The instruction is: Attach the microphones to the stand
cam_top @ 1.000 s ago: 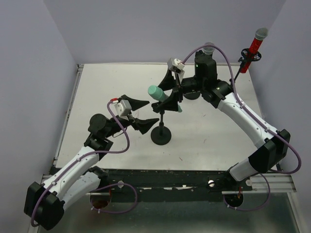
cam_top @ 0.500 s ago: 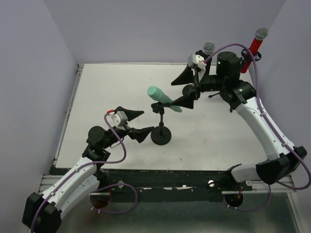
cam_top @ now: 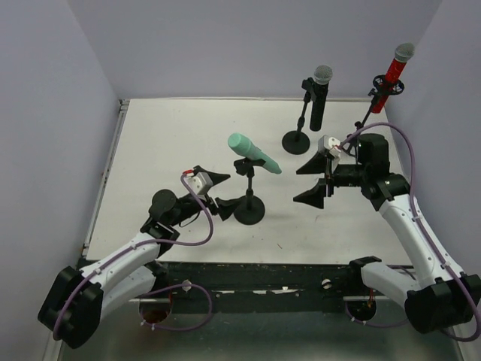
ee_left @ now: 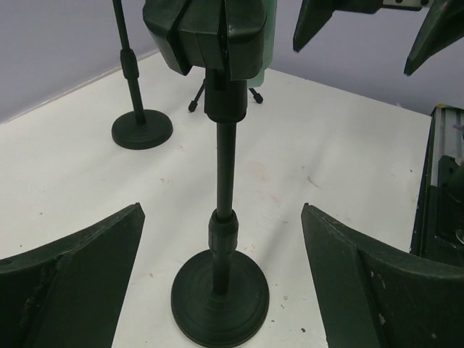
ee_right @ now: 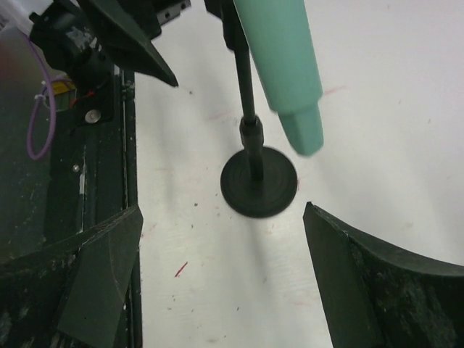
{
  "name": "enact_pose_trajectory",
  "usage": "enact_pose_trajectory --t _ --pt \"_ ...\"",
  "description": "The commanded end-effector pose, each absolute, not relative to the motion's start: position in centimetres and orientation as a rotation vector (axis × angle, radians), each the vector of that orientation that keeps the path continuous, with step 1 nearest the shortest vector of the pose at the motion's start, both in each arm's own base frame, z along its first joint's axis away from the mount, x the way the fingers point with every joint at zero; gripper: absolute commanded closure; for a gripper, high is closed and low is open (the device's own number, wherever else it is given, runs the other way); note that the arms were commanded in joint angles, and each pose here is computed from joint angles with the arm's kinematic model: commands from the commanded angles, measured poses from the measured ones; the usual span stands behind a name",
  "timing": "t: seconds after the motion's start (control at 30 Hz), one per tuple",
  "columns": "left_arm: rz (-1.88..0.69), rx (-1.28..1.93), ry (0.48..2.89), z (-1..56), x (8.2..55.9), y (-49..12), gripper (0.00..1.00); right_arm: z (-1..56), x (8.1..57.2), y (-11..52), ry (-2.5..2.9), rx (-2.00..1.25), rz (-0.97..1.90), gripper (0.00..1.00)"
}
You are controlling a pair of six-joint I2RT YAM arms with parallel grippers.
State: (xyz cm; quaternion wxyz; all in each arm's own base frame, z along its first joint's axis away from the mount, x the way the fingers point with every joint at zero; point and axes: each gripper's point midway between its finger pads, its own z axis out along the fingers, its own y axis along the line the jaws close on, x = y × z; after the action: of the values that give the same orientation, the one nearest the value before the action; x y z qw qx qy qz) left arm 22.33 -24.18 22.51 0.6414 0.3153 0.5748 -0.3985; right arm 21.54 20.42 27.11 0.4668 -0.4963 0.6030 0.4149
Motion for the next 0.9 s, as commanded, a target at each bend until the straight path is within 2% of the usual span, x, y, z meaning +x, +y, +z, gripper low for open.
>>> enact_pose_trajectory --t 0.0,0.3,0.4,0.53,0.63,0.67,0.7,0.73,0.8,0.87 --pt "-0.856 0.789 1.223 24.0 23.3 -25.5 0.04 25.5 20.8 19.5 1.457 -1.209 1.012 0.0" --pt "-0.849 0.789 1.164 24.8 25.4 -28.1 0.09 24.9 21.2 19.5 1.465 -1.202 1.008 0.0" --pt "-0.874 0.776 1.149 25.0 25.7 -28.8 0.19 25.0 21.3 19.5 1.463 -1.202 1.002 0.0" --pt "-0.899 0.793 1.165 24.4 25.6 -29.5 0.38 24.6 21.7 19.4 1.485 -1.191 0.988 0.0" --pt "-0.904 0.798 1.167 24.1 25.4 -29.5 0.46 24.5 21.9 19.4 1.494 -1.185 0.982 0.0" --pt "-0.904 0.799 1.169 23.9 25.4 -29.5 0.56 24.4 22.0 19.4 1.501 -1.183 0.986 0.0" --pt "-0.905 0.798 1.17 23.9 25.3 -29.5 0.74 24.4 22.0 19.4 1.499 -1.184 0.987 0.0" --pt "-0.905 0.797 1.176 23.7 25.4 -29.4 0.82 24.4 22.0 19.4 1.5 -1.184 0.988 0.0" --pt "-0.909 0.801 1.167 23.9 25.2 -29.4 0.96 24.3 22.1 19.4 1.505 -1.182 0.989 0.0" --pt "-0.899 0.793 1.158 24.4 25.4 -29.3 1.0 24.2 22.1 19.4 1.508 -1.179 0.988 0.0"
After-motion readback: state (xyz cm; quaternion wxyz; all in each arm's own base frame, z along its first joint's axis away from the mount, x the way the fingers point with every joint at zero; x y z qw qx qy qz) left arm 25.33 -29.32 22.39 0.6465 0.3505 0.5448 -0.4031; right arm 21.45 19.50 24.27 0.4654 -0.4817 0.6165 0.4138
